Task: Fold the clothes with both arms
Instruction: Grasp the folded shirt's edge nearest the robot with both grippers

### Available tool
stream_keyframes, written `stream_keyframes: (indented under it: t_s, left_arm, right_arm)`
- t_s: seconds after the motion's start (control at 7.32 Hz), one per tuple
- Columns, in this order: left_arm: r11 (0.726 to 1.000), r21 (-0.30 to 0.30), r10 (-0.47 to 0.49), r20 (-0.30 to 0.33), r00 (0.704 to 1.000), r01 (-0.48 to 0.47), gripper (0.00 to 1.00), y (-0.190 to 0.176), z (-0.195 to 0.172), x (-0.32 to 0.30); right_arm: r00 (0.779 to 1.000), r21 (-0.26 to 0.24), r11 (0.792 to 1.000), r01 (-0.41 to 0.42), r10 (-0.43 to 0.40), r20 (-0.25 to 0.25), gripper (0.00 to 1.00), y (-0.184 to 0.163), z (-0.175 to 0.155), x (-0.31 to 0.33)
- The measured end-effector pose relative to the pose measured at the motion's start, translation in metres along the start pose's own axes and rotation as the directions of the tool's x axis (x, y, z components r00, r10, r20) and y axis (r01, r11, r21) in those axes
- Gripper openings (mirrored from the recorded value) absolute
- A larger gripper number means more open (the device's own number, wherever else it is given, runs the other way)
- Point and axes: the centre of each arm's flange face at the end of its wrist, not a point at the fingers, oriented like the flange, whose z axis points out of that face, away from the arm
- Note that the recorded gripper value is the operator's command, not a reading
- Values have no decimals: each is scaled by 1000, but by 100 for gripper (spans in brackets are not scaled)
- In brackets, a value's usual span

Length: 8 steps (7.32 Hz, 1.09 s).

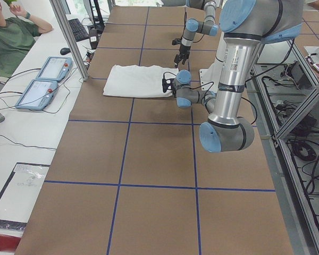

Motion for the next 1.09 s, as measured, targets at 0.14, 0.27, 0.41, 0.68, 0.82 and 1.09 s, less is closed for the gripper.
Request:
stream_keyframes:
  t_s: [0.14,0.27,0.41,0.68,0.82,1.09]
  left_arm:
    - [1000,0,0,-3,1000,0,0,0,0,2]
    - [1000,0,0,-4,1000,0,0,0,0,2]
    - [1000,-1,0,-5,1000,0,0,0,0,3]
    - [1000,0,0,-6,1000,0,0,0,0,3]
    - [1000,0,0,-6,1000,0,0,0,-1,3]
    - [1000,0,1,-8,1000,-1,0,0,-1,4]
  right_arm:
    - [999,8,999,-49,49,3,98,10,-1,-5]
    - [997,15,997,-81,81,15,98,14,-1,-10]
    - [994,22,994,-104,103,32,98,17,6,-14]
    - [989,28,990,-137,135,54,96,24,19,-24]
    - [988,32,989,-145,143,58,96,26,21,-27]
    - [987,43,987,-155,153,54,95,27,28,-28]
